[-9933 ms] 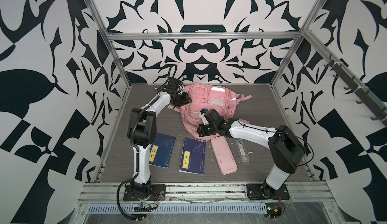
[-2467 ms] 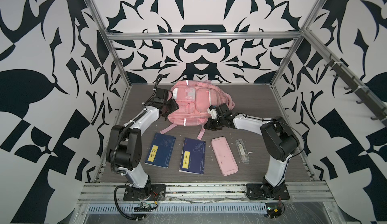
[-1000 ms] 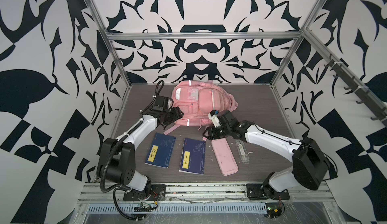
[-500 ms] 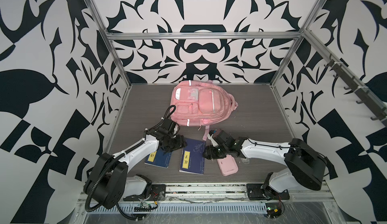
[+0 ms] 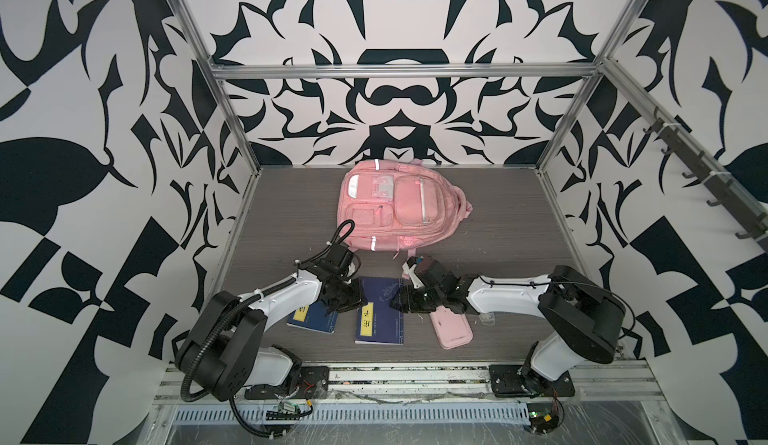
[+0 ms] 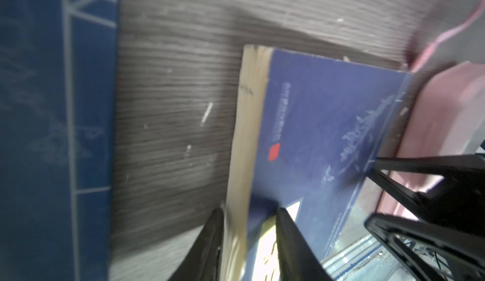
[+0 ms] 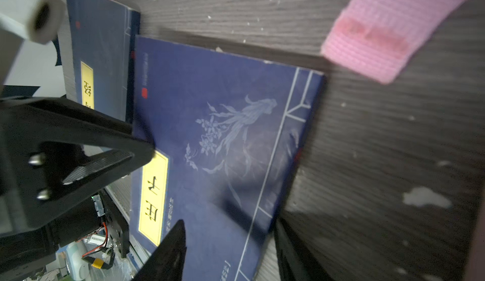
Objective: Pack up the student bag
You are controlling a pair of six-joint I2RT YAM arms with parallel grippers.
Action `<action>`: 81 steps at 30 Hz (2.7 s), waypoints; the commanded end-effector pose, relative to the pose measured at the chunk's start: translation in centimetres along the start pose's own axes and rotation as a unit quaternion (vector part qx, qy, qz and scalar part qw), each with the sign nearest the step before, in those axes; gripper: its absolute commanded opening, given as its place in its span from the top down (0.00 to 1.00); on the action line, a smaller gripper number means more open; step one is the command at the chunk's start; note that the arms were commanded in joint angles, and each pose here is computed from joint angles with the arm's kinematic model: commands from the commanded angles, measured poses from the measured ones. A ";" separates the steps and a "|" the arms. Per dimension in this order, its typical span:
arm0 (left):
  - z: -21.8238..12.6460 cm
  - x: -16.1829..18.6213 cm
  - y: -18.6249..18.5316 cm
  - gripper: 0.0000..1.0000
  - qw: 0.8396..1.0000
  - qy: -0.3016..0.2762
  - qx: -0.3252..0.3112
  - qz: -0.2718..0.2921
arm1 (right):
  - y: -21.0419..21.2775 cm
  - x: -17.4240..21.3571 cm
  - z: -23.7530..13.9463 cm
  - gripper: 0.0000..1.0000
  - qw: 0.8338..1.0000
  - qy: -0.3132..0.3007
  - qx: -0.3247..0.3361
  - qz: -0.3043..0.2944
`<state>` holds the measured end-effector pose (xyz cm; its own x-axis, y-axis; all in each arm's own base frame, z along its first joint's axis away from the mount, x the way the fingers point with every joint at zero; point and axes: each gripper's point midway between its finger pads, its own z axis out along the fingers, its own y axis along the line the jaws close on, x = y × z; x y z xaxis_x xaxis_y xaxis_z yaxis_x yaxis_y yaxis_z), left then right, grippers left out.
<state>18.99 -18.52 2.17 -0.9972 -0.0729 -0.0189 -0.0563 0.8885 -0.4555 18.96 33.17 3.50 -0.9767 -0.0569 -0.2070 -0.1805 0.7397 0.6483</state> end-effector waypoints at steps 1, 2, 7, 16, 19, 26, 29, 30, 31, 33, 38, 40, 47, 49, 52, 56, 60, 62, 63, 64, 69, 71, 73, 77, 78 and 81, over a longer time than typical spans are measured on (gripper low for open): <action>1.1 0.9 1.7 0.69 0.999 0.018 -0.029 -0.009 | -2.0 1.6 0.7 0.43 0.999 0.021 0.028 0.017; 1.4 1.1 2.0 0.71 0.999 0.022 -0.034 -0.009 | -2.0 1.6 0.7 0.43 0.999 0.021 0.027 0.018; 2.3 1.7 3.3 0.77 0.997 0.037 -0.057 -0.019 | -1.5 1.3 0.9 0.43 1.000 0.017 0.014 0.016; 4.0 2.7 3.1 0.79 0.997 0.056 -0.021 -0.054 | 4.6 0.6 0.5 0.48 0.989 0.010 -0.147 -0.029; 4.1 2.9 3.0 0.78 0.996 0.056 -0.011 -0.062 | 6.0 0.5 0.0 0.52 0.982 0.006 -0.181 -0.044; 3.9 2.9 2.9 0.74 0.996 0.051 -0.005 -0.070 | 7.8 0.5 -1.5 0.61 0.973 -0.006 -0.222 -0.066; 3.9 2.9 2.8 0.73 0.996 0.051 -0.002 -0.073 | 8.3 0.5 -2.1 0.62 0.970 -0.012 -0.230 -0.075; 3.8 2.8 2.7 0.73 0.996 0.050 -0.001 -0.073 | 8.2 0.5 -2.2 0.63 0.972 -0.012 -0.224 -0.076; 3.8 2.8 2.7 0.73 0.996 0.050 0.000 -0.073 | 8.0 0.6 -2.2 0.64 0.973 -0.011 -0.216 -0.077; 3.6 2.7 2.6 0.73 0.996 0.048 0.001 -0.073 | 7.4 0.5 -2.2 0.67 0.977 -0.012 -0.197 -0.077; 2.8 2.3 2.3 0.72 0.997 0.036 -0.002 -0.067 | 5.8 0.4 -2.4 0.76 0.986 -0.023 -0.152 -0.071; 2.5 2.2 2.3 0.71 0.997 0.031 -0.005 -0.064 | 5.6 0.3 -2.7 0.76 0.987 -0.028 -0.142 -0.072; 1.7 1.8 1.7 0.66 0.998 0.021 0.000 -0.058 | 5.0 -0.5 -3.7 0.77 0.989 -0.047 -0.114 -0.077; 1.4 1.6 1.4 0.64 0.998 0.017 0.003 -0.053 | 4.6 -0.8 -3.8 0.77 0.991 -0.049 -0.100 -0.077; 1.0 1.1 0.9 0.62 0.999 0.010 0.009 -0.042 | 4.0 -1.1 -3.7 0.74 0.992 -0.050 -0.085 -0.079; 1.2 0.8 0.1 0.60 0.999 0.018 0.020 -0.036 | 3.7 -1.6 -3.0 0.70 0.993 -0.046 -0.079 -0.073; 1.1 0.6 -0.1 0.60 0.999 0.014 0.023 -0.034 | 3.7 -2.1 -2.9 0.61 0.993 -0.053 -0.077 -0.072; 1.1 0.6 -0.2 0.60 0.999 0.014 0.025 -0.034 | 3.6 -2.5 -3.0 0.62 0.993 -0.061 -0.073 -0.068; 1.1 0.6 -0.2 0.60 0.999 0.014 0.026 -0.033 | 3.7 -2.7 -3.1 0.66 0.993 -0.065 -0.074 -0.067; 1.1 0.5 -0.3 0.60 0.999 0.014 0.026 -0.032 | 3.7 -2.9 -3.1 0.69 0.993 -0.068 -0.075 -0.066; 0.5 0.2 -0.7 0.60 0.999 0.007 0.029 -0.025 | 4.1 -3.3 -3.4 0.89 0.992 -0.071 -0.080 -0.064; -0.3 -0.2 -1.3 0.60 0.999 -0.006 0.032 -0.011 | 4.2 -3.4 -3.9 0.95 0.992 -0.075 -0.082 -0.063; -1.6 -1.0 -1.9 0.60 0.999 -0.025 0.028 0.010 | 4.4 -3.7 -5.0 1.00 0.991 -0.082 -0.084 -0.066; -5.0 -3.5 -3.8 0.60 0.995 -0.078 0.017 0.055 | 4.5 -5.3 -8.5 1.00 0.988 -0.106 -0.080 -0.078; -5.9 -4.4 -4.6 0.59 0.993 -0.094 0.017 0.066 | 4.5 -6.1 -9.8 1.00 0.987 -0.118 -0.080 -0.080; -8.0 -7.0 -6.6 0.57 0.987 -0.128 0.009 0.095 | 3.4 -8.7 -14.3 1.00 0.982 -0.159 -0.073 -0.074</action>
<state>24.75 -20.84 10.82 -0.9625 -0.0684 -0.2626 0.0793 0.8544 -0.5135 23.03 28.52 12.82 -0.9138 0.0375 -0.4044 -0.2831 0.6552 0.7004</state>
